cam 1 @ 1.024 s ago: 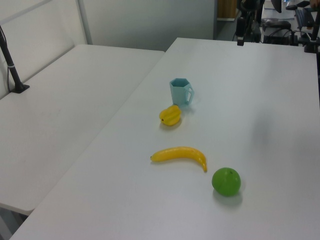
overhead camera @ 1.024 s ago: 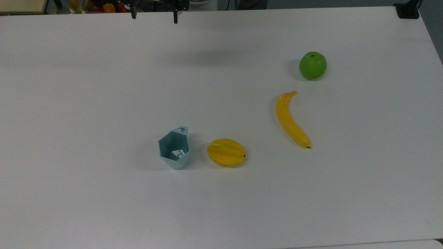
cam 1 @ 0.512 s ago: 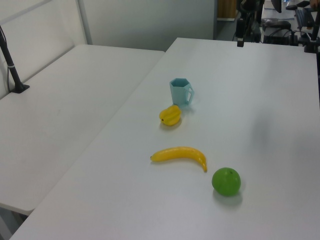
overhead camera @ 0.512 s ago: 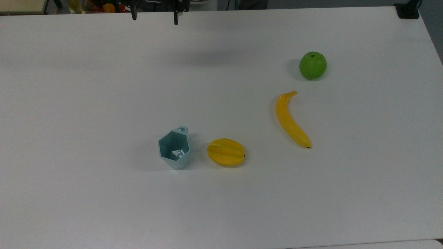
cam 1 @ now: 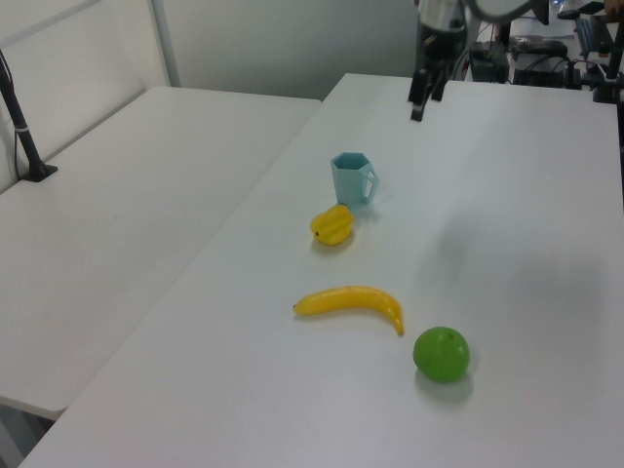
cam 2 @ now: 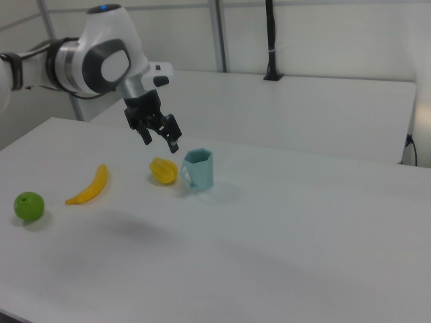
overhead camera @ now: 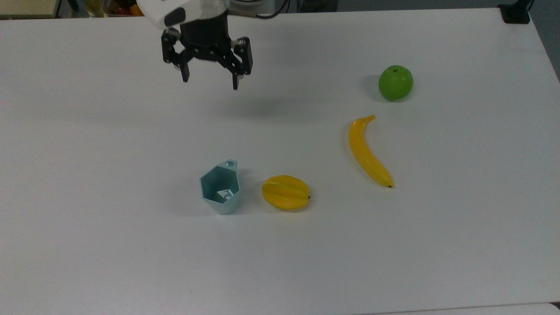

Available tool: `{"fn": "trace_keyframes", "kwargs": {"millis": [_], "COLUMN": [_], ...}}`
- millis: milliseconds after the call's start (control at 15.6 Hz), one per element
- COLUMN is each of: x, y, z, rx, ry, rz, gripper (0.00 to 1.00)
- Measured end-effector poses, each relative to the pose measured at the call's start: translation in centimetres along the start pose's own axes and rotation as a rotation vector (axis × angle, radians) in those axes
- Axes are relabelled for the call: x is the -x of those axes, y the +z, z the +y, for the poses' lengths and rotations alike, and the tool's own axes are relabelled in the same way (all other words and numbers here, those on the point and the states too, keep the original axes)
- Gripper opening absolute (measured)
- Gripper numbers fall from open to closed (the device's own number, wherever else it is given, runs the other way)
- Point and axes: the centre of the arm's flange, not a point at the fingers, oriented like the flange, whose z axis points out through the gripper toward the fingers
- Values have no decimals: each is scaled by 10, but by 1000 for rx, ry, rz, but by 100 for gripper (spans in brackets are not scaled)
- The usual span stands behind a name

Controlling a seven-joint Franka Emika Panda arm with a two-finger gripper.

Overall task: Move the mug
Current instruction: 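Lower the open gripper onto the rim of the teal mug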

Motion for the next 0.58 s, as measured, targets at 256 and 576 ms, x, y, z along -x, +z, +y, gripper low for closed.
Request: {"fn": "trace_keyframes", "kwargs": {"millis": [256, 576], "x": [-20, -33], "y": [60, 132], "z": [-35, -50], "rx": [-20, -7], "ry": [66, 89], "rz": [65, 121], "gripper": [100, 100]}}
